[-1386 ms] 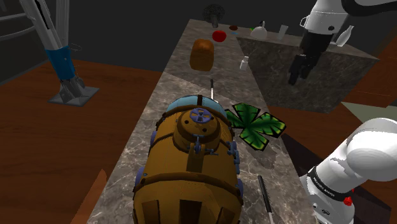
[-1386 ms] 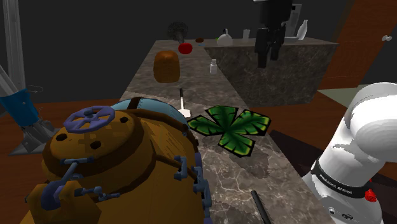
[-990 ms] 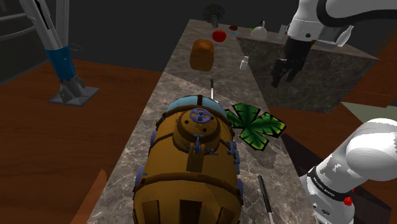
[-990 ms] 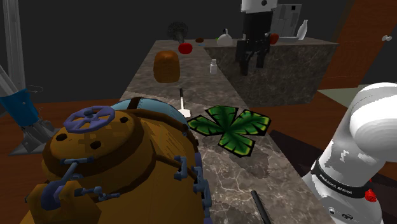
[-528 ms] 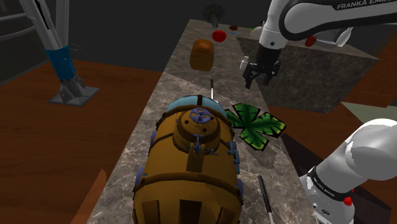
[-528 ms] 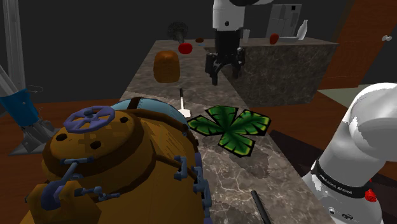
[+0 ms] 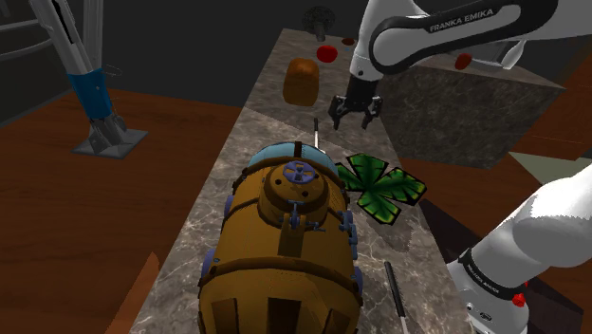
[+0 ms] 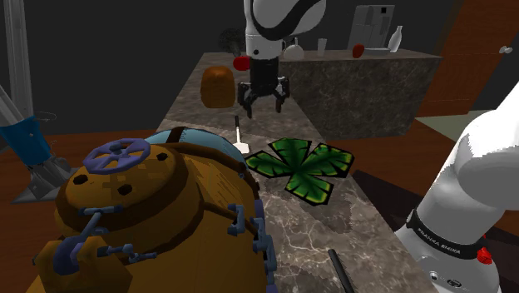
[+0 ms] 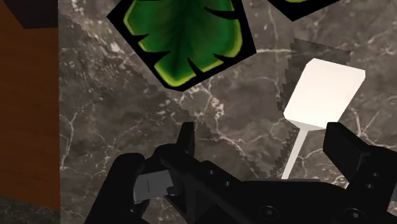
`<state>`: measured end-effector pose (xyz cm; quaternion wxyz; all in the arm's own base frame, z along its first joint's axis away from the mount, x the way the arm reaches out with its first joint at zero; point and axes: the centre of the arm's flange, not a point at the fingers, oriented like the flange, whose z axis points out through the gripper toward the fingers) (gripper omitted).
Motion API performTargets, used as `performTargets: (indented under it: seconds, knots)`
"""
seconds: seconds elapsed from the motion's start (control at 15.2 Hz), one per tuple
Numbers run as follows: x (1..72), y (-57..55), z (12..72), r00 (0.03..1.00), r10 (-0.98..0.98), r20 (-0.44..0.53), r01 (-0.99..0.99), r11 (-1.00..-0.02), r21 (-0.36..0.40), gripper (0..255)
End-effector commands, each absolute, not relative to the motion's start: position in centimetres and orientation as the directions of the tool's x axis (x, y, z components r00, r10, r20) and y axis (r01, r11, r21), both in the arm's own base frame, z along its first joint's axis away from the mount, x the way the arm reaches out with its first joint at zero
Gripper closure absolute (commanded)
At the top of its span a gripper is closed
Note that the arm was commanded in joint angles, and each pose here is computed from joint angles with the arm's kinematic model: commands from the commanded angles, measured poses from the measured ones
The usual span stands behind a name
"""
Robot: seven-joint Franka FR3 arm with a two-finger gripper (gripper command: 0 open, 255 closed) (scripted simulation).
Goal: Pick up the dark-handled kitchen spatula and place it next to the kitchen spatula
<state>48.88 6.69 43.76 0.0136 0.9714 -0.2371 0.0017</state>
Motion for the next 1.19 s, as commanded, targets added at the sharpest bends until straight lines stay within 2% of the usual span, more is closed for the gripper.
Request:
performTargets:
  seconds: [0.0,0.53,1.12]
  knots:
    - [51.2,7.1,42.3,0.862,-0.506,0.022,-0.506,-0.862,0.021,0]
    - [60.2,6.8,38.1,0.746,-0.663,0.064,-0.664,-0.748,0.001,0]
    - [60.9,6.6,33.8,0.739,-0.670,0.066,-0.672,-0.741,0.000,0]
